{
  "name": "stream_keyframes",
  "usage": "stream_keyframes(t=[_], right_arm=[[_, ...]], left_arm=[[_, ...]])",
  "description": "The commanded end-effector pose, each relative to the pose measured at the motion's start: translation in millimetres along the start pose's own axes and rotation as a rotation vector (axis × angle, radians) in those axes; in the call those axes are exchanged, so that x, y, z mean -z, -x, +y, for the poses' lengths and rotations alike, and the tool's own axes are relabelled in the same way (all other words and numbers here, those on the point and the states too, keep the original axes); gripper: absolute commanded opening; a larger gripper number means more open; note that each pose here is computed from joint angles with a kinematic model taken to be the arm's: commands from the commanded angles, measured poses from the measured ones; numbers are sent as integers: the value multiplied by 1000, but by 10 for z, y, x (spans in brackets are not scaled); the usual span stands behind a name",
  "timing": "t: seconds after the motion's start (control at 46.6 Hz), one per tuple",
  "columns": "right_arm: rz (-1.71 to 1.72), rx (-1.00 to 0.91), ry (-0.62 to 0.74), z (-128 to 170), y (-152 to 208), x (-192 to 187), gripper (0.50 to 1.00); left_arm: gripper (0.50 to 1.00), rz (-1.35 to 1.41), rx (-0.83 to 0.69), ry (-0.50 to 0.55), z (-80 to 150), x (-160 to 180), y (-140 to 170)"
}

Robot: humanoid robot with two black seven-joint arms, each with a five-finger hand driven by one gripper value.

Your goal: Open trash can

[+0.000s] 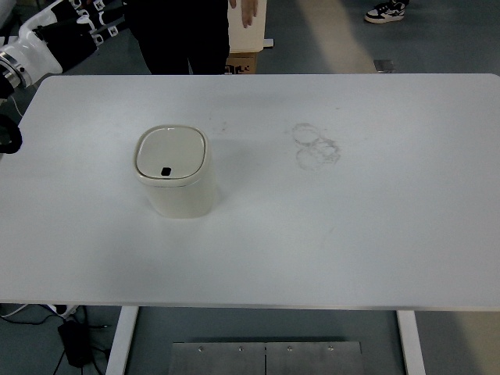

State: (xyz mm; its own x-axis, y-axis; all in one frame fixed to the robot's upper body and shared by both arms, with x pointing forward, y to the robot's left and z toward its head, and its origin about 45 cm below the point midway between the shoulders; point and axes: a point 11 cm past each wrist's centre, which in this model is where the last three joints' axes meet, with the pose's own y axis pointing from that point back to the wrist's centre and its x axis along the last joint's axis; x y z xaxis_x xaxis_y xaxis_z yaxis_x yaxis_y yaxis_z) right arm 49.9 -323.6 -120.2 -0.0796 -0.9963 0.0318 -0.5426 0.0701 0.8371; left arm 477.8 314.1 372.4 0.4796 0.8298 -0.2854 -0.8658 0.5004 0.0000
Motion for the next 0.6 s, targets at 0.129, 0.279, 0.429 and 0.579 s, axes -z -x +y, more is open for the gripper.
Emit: stream_keyframes(t=[0.129,0.279,0.429,0.579], right_arm=[[-1,1,0,0,1,0,991],[0,0,0,0,0,0,991],[0,0,0,0,0,0,991],[0,0,0,0,0,0,991]], left_arm=[[1000,-215,73,-123,-6,-163,237],[1000,-378,129,-212,40,-183,309],[1000,-516,174,-285,116,-219,327],[1000,-642,221,-407,233,-153,334]])
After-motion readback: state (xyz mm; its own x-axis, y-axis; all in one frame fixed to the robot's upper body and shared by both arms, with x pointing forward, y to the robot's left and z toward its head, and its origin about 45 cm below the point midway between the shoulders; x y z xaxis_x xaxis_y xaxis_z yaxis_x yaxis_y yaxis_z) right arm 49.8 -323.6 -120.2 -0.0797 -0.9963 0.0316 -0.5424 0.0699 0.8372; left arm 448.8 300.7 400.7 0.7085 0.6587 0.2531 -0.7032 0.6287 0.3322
